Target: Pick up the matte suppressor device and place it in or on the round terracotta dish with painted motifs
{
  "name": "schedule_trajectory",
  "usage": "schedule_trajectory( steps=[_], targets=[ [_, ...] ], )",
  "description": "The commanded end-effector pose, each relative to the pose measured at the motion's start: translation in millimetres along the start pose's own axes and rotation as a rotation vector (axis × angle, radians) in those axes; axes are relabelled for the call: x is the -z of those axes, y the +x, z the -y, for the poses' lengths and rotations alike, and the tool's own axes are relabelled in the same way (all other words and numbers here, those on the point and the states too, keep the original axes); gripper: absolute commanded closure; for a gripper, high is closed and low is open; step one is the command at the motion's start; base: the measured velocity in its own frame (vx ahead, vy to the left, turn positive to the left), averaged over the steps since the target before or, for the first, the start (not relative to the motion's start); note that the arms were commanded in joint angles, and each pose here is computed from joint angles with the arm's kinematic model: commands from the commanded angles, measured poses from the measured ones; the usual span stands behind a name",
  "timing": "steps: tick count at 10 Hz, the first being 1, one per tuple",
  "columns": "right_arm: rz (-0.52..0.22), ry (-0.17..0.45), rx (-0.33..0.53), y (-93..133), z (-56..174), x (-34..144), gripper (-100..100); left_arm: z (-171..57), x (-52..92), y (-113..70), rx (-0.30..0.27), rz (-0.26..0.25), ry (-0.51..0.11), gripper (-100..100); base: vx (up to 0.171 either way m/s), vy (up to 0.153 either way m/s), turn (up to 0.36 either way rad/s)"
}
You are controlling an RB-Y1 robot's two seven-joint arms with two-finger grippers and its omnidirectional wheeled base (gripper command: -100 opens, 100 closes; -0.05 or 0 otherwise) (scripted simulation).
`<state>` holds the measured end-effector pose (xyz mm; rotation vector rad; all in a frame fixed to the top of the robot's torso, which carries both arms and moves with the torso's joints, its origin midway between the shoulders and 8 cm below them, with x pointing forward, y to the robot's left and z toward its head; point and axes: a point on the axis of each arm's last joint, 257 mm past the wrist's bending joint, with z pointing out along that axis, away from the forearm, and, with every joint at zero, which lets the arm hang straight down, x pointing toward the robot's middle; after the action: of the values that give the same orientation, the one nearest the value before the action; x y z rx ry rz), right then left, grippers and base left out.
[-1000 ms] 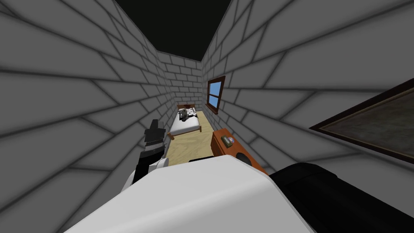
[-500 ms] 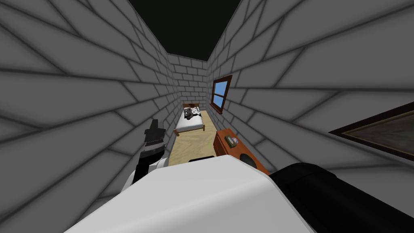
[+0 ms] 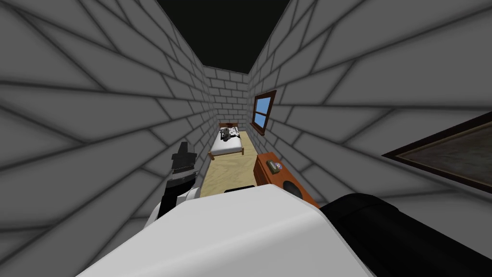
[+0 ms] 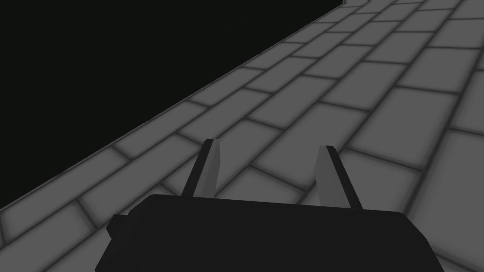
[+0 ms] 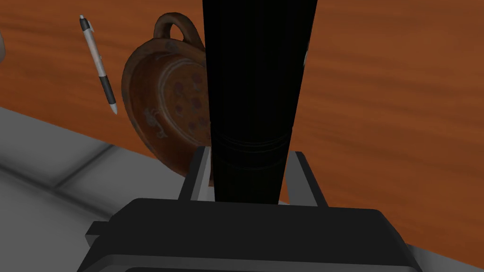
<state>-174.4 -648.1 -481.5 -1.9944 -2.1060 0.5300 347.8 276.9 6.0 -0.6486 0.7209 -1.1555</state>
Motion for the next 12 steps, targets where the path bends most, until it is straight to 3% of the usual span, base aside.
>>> schedule_trajectory(
  steps=[1, 5, 7, 8, 9, 12],
  targets=[
    [-0.026, -0.002, -0.012, -3.0, 8.4, 6.6, 100, 0.0, 0.0, 0.0, 0.000, 0.000, 0.000, 0, -0.049, -0.045, 0.025],
    [-0.085, -0.005, -0.039, -1.2, 26.6, 18.8, 100, 0.0, 0.0, 0.0, 0.000, 0.000, 0.000, 0, -0.085, -0.079, -0.009],
    [-0.098, -0.040, -0.032, -1.5, 21.8, 24.3, 100, 0.0, 0.0, 0.0, 0.000, 0.000, 0.000, 0, -0.140, -0.078, -0.038],
    [-0.095, -0.027, -0.037, -1.2, 24.6, 22.6, 100, 0.0, 0.0, 0.0, 0.000, 0.000, 0.000, 0, -0.054, -0.034, -0.008],
    [-0.097, -0.028, -0.035, -1.0, 25.0, 22.9, -100, 0.0, 0.0, 0.0, 0.000, 0.000, 0.000, 0, -0.012, -0.007, -0.002],
    [-0.097, -0.027, -0.035, -1.0, 25.3, 22.8, -100, 0.0, 0.0, 0.0, 0.000, 0.000, 0.000, 0, -0.002, -0.001, 0.000]
  ],
)
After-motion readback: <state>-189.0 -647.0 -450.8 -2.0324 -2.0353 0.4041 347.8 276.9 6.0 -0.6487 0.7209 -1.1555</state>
